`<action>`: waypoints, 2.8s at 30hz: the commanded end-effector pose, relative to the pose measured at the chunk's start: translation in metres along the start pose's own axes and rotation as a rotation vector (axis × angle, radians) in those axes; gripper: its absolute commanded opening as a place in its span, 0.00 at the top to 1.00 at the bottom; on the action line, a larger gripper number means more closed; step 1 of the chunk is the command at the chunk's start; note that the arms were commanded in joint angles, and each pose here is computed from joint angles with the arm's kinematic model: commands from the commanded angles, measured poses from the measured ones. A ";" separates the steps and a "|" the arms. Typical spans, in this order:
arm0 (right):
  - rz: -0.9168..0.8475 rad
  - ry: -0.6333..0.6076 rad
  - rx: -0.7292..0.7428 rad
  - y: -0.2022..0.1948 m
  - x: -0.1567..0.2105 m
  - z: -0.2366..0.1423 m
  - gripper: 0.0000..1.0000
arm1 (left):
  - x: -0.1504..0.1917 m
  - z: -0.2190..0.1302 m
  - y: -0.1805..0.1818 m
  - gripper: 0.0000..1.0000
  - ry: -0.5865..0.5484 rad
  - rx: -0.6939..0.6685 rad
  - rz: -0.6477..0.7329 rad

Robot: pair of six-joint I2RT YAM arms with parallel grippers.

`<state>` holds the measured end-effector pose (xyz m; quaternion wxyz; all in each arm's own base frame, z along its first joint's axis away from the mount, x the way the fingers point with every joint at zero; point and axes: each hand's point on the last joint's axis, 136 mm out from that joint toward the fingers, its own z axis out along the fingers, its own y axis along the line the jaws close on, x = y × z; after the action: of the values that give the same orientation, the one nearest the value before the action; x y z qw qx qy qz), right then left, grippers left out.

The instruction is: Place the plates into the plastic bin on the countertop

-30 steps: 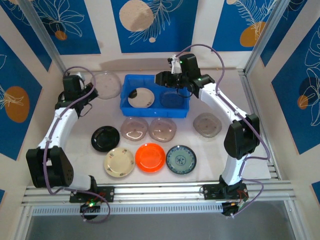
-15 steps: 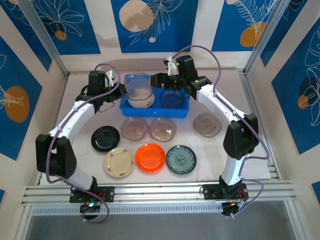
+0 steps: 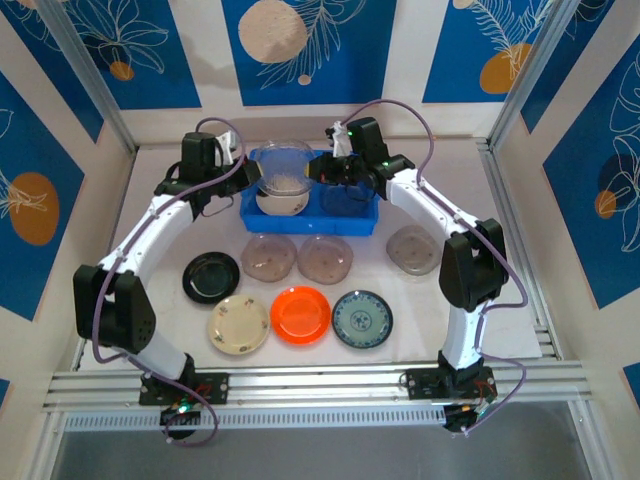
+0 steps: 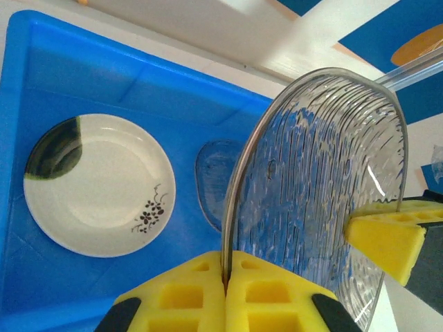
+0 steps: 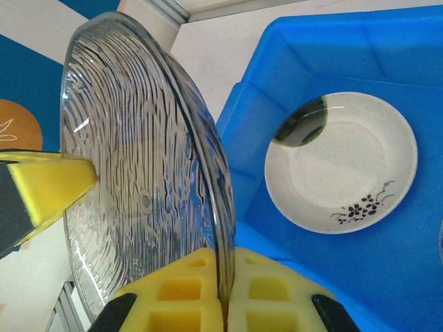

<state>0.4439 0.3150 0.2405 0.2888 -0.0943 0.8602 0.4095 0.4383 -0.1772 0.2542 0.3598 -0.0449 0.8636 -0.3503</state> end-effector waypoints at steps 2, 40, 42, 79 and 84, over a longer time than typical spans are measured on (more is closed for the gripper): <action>0.002 0.002 -0.006 -0.002 -0.001 -0.001 1.00 | -0.005 0.000 -0.011 0.75 0.002 0.020 0.027; 0.262 -0.222 0.428 -0.124 -0.002 -0.135 0.45 | 0.029 0.142 -0.015 1.00 0.164 -0.066 0.102; 0.267 -0.222 0.440 -0.127 0.003 -0.138 0.45 | 0.035 0.154 -0.013 1.00 0.178 -0.067 0.090; 0.352 -0.198 0.473 -0.154 0.032 -0.154 0.46 | 0.097 0.239 0.020 1.00 0.347 -0.168 0.023; 0.346 -0.196 0.467 -0.150 0.032 -0.153 0.45 | 0.102 0.240 0.022 1.00 0.364 -0.174 0.021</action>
<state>0.4193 0.0995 0.1942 0.3102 0.1685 0.9043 0.2400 0.5255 -0.3263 0.0615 0.2001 -0.0107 0.9401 -0.2758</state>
